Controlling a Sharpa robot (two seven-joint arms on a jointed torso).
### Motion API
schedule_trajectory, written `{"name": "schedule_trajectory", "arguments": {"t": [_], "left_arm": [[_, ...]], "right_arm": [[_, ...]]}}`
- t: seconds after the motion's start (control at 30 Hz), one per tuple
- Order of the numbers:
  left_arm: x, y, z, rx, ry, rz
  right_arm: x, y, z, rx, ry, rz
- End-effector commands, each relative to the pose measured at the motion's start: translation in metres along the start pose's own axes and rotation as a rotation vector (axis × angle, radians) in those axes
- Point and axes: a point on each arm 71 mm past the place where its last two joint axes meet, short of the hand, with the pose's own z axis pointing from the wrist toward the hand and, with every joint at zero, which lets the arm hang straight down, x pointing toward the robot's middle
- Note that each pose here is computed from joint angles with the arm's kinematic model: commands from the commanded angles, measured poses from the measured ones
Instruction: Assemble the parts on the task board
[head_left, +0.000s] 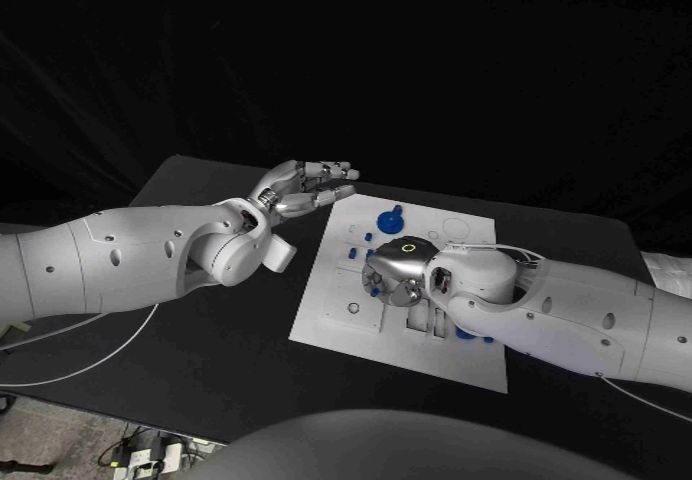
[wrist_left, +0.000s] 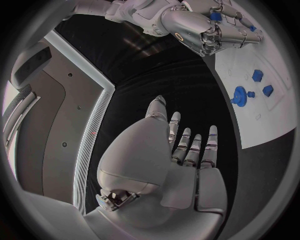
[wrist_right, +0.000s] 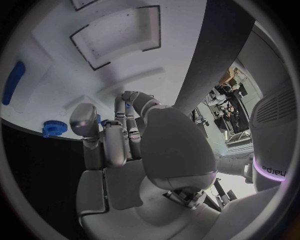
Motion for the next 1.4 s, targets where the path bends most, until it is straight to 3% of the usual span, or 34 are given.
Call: {"name": "schedule_trajectory", "arguments": {"t": [0.03,0.5,0.83,1.0,1.17,1.3,1.4], "left_arm": [[0.0020,-0.0010,0.0005,0.008,0.019,-0.006],[0.0017,-0.0006,0.0006,0.006,0.018,-0.005],[0.0005,-0.0005,-0.0002,0.005,0.013,-0.003],[-0.0002,-0.0006,-0.0011,0.004,0.009,-0.002],[-0.0009,-0.0006,-0.0017,0.004,0.007,-0.001],[-0.0010,-0.0007,-0.0016,0.005,0.004,0.001],[-0.0009,-0.0005,-0.0009,0.006,0.003,0.001]], "right_arm": [[0.003,0.001,0.000,-0.002,0.018,-0.010],[0.008,-0.002,0.000,0.027,0.061,-0.015],[0.006,-0.004,-0.005,0.035,0.017,-0.019],[0.002,-0.009,-0.017,0.041,-0.060,-0.017],[-0.017,-0.020,-0.038,0.033,-0.185,-0.020],[-0.041,-0.033,-0.067,0.043,-0.287,-0.016],[-0.058,-0.049,-0.090,0.084,-0.322,0.000]]}}
